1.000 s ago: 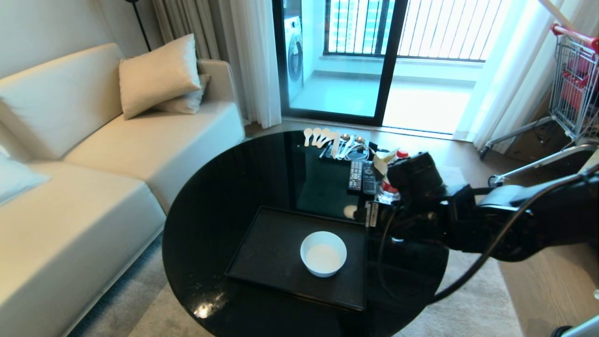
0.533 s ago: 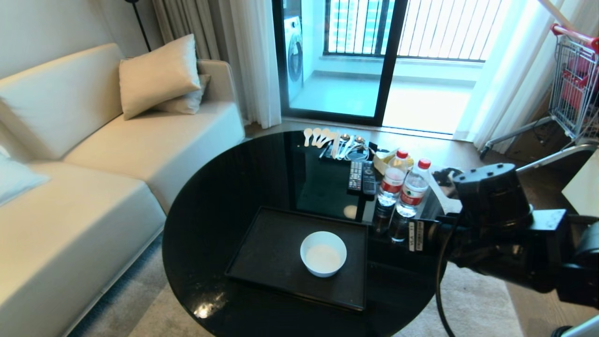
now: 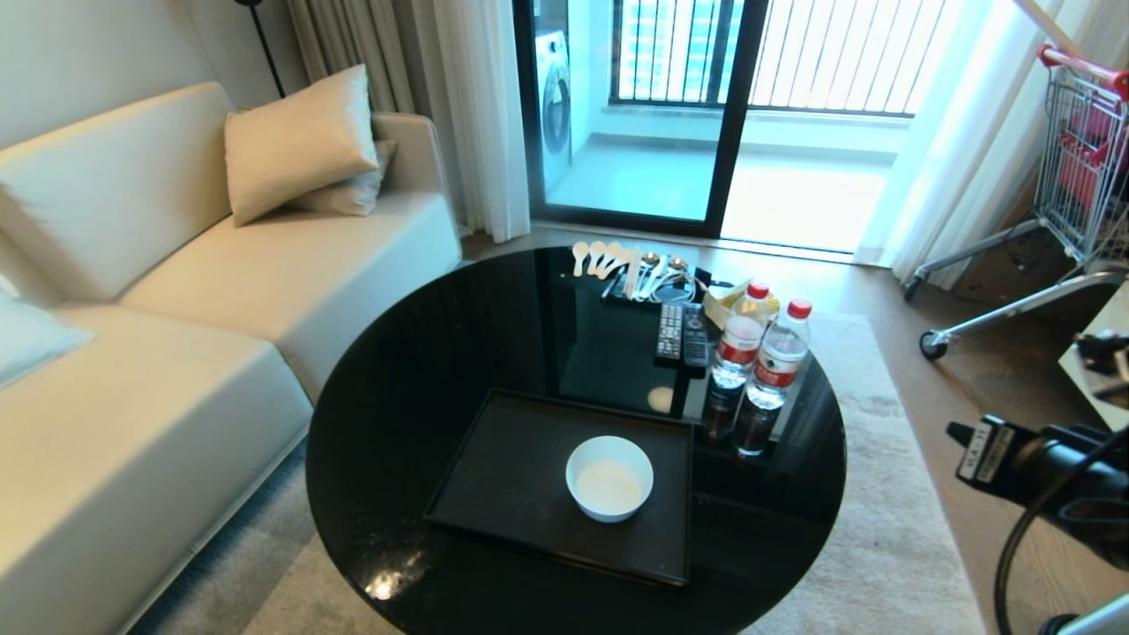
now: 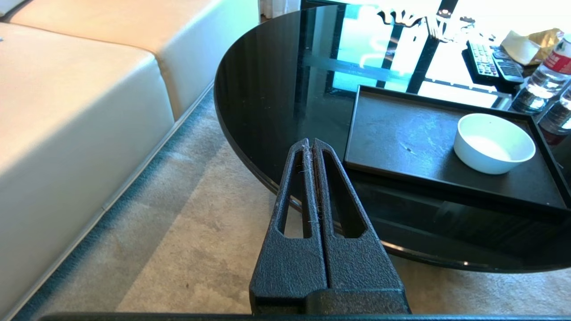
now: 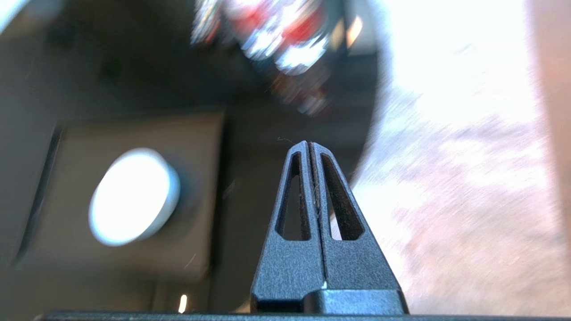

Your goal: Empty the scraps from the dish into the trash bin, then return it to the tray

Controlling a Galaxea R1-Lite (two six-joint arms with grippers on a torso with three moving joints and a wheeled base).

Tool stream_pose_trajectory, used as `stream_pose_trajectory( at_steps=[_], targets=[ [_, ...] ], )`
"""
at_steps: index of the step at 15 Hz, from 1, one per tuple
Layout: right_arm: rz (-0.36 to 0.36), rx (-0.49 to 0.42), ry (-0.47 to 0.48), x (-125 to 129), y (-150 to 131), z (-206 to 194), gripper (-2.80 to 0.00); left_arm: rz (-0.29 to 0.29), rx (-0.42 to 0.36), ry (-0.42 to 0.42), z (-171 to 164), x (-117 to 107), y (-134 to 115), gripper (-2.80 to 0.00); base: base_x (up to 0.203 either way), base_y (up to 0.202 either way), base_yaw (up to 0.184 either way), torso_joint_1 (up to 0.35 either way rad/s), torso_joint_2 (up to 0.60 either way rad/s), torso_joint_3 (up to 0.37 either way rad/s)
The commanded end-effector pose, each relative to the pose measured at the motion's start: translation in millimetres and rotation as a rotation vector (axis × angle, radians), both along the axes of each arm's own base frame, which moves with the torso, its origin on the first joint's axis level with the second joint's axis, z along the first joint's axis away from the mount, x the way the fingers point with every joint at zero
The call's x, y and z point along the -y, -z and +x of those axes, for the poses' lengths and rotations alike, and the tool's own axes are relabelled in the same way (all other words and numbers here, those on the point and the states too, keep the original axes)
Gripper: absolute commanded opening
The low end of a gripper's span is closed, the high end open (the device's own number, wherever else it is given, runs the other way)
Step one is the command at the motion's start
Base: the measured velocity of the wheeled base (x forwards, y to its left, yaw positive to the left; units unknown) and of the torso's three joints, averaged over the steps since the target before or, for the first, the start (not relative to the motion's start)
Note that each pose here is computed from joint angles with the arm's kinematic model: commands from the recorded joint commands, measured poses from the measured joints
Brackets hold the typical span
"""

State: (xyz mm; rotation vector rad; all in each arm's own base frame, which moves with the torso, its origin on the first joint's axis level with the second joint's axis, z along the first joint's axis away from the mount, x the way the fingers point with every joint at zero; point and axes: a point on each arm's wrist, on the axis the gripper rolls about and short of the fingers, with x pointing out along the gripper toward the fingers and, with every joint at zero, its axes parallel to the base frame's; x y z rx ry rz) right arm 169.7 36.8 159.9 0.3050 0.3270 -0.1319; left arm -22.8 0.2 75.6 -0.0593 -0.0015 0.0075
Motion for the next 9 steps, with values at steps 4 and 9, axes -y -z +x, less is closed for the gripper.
stream_pose_trajectory(
  at_steps=[4, 9],
  targets=[
    [-0.102, 0.234, 0.163, 34, 6, -65, -2.8, -0.001, 0.0, 0.0, 0, 0, 0, -2.8, 0.0, 0.0, 0.0, 0.0, 0.0, 0.0],
    [-0.273, 0.363, 0.154, 42, 21, -137, -2.8, -0.001, 0.0, 0.0, 0, 0, 0, -2.8, 0.0, 0.0, 0.0, 0.0, 0.0, 0.0]
  ],
)
